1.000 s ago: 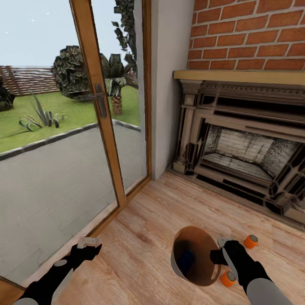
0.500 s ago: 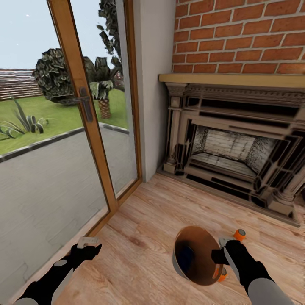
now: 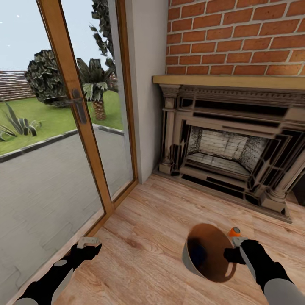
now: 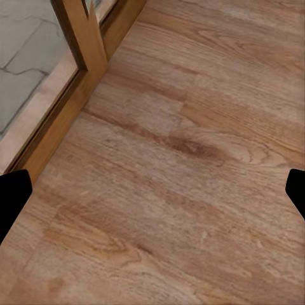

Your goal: Put the three can of soda from the living room inside the tash can in the kitchen.

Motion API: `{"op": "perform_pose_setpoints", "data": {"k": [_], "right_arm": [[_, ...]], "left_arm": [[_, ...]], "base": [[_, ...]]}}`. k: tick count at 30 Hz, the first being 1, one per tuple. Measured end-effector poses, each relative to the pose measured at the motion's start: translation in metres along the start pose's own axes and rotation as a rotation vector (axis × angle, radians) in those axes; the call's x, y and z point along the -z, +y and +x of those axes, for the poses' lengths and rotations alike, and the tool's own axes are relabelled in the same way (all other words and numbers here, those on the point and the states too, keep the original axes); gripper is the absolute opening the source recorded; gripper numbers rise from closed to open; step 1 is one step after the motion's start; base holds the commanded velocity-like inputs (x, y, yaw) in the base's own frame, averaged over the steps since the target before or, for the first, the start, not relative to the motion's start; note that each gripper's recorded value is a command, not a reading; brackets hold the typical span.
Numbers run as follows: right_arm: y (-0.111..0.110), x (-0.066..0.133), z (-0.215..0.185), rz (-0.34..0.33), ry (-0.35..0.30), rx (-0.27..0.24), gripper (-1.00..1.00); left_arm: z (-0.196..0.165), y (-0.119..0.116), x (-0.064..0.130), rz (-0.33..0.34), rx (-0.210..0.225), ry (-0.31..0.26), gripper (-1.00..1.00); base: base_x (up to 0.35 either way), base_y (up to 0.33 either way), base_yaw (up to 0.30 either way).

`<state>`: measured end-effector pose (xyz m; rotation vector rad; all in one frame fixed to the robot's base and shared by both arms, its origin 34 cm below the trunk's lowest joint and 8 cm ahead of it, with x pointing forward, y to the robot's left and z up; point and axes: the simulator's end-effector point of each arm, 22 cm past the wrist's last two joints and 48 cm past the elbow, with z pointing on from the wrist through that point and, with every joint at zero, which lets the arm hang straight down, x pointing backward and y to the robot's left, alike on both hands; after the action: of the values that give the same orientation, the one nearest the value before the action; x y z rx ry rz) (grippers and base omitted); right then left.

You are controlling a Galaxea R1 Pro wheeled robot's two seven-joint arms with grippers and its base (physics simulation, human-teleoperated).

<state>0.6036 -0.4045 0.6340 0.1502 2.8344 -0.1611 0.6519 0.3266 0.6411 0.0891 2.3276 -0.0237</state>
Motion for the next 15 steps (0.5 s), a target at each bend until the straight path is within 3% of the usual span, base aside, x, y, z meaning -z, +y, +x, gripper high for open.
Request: {"op": "perform_pose_setpoints", "data": {"k": [3,4,7,11,15], "right_arm": [[-0.021,0.002,-0.002,0.024,-0.003,-0.004,-1.00],[-0.031,0.003,-0.001,0.011,0.000,-0.021,-1.00],[-0.057,0.009,-0.004,-0.005,-0.005,-0.003,-1.00],[-0.066,0.016,-0.008,-0.061,-0.016,-0.017,-1.00],[-0.069,0.021,-0.017,-0.069,-0.037,-0.007,-1.00]], "left_arm": [[0.000,0.000,0.000,0.000,0.000,0.000,1.00],[0.000,0.000,0.000,0.000,0.000,0.000,1.00],[0.000,0.000,0.000,-0.001,-0.001,0.001,1.00],[0.000,0.001,0.000,-0.004,-0.002,0.001,1.00],[0.001,0.001,0.000,-0.005,-0.002,0.001,1.00]], "base": [[0.000,0.000,-0.002],[0.000,0.000,0.000],[0.000,0.000,0.000],[0.000,0.000,0.000],[0.000,0.000,0.000]]}}
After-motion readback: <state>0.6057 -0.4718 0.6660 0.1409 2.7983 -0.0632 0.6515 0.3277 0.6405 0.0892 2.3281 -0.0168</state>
